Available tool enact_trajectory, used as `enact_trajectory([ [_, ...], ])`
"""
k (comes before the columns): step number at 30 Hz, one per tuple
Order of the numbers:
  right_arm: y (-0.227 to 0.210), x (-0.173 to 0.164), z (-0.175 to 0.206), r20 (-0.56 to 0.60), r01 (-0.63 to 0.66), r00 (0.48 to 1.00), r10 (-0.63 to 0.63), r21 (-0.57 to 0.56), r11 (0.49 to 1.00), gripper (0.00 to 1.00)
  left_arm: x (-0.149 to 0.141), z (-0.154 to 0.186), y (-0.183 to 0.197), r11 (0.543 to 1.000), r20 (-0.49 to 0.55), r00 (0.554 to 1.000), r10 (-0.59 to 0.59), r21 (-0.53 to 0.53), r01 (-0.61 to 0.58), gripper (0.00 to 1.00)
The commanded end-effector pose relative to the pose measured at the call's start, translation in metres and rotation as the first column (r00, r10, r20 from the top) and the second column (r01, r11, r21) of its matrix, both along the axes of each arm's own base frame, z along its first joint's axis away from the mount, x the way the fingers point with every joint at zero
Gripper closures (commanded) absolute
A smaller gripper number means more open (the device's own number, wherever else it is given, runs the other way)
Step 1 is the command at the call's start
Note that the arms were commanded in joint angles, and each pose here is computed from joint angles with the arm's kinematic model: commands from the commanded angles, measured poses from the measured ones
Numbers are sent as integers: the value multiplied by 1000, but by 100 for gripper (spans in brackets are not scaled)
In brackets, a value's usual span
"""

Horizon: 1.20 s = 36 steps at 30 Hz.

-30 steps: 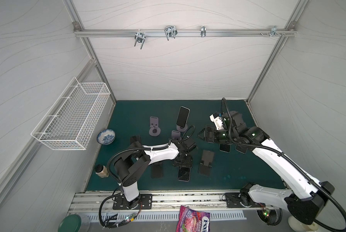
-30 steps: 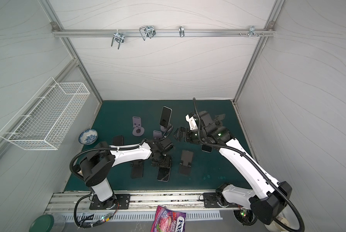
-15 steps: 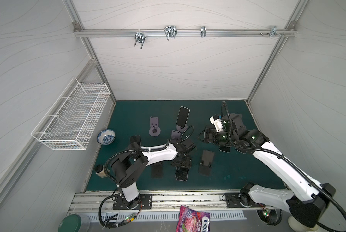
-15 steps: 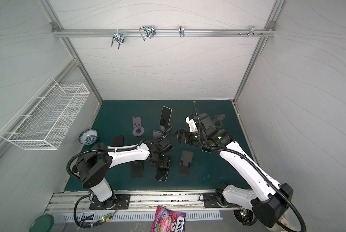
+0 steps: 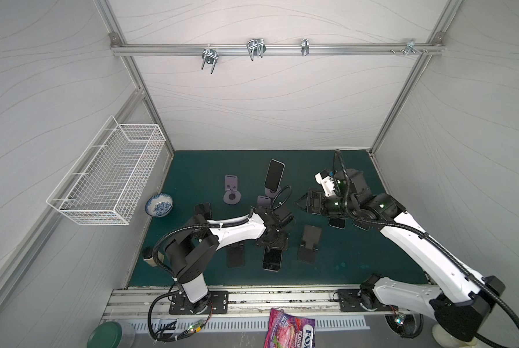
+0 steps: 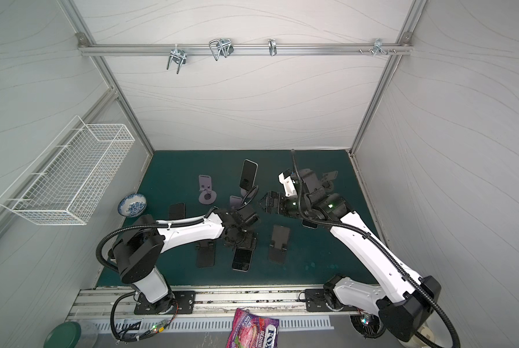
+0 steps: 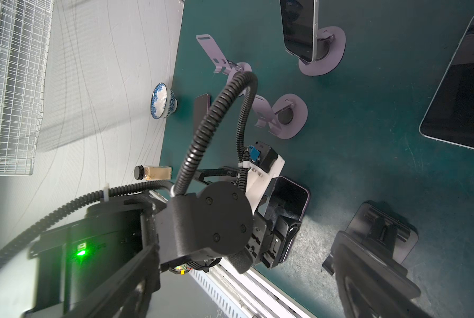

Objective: Remove the phone from the phone stand
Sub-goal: Place the phone at the bottom-center of the table.

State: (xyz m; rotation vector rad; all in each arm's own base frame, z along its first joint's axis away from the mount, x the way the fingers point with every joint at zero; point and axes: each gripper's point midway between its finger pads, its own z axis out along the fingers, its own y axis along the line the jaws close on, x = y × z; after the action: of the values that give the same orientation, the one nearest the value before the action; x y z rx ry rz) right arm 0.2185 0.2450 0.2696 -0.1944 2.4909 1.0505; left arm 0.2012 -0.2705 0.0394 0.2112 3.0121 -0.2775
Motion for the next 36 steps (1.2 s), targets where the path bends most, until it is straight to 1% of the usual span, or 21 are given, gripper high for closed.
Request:
enact_trajectory([
  [1, -1, 1, 12, 38, 2, 999, -2, 6, 1000, 1, 10, 27, -8, 999, 54, 998, 9, -48, -6, 15],
  [8, -10, 0, 14, 65, 23, 998, -22, -20, 1000, 0, 15, 55, -13, 995, 106, 994, 17, -102, -6, 17],
  [13, -22, 3, 30, 139, 76, 988, -74, -13, 997, 1, 21, 87, -14, 989, 175, 984, 19, -150, 8, 18],
  [18, -35, 4, 50, 217, 121, 969, -117, -7, 993, 1, 28, 110, -4, 987, 235, 972, 26, -160, 12, 19],
  [21, -42, 2, 57, 248, 140, 959, -135, 0, 990, 1, 32, 125, 1, 979, 269, 962, 43, -204, 14, 19],
  [25, -43, 0, 60, 260, 142, 956, -139, 10, 990, 6, 39, 148, 9, 956, 324, 943, 77, -294, 23, 21],
  [27, -42, 0, 61, 257, 135, 957, -135, 15, 991, 8, 43, 156, 14, 949, 352, 932, 85, -314, 32, 21],
  [29, -38, 1, 61, 250, 125, 960, -127, 22, 992, 12, 46, 163, 21, 948, 371, 924, 89, -317, 36, 22],
  [33, -31, 3, 62, 245, 112, 963, -115, 30, 993, 17, 51, 166, 38, 952, 377, 920, 104, -307, 18, 22],
  [36, -25, 6, 61, 242, 103, 964, -107, 27, 994, 19, 54, 169, 47, 951, 385, 915, 118, -310, 8, 22],
])
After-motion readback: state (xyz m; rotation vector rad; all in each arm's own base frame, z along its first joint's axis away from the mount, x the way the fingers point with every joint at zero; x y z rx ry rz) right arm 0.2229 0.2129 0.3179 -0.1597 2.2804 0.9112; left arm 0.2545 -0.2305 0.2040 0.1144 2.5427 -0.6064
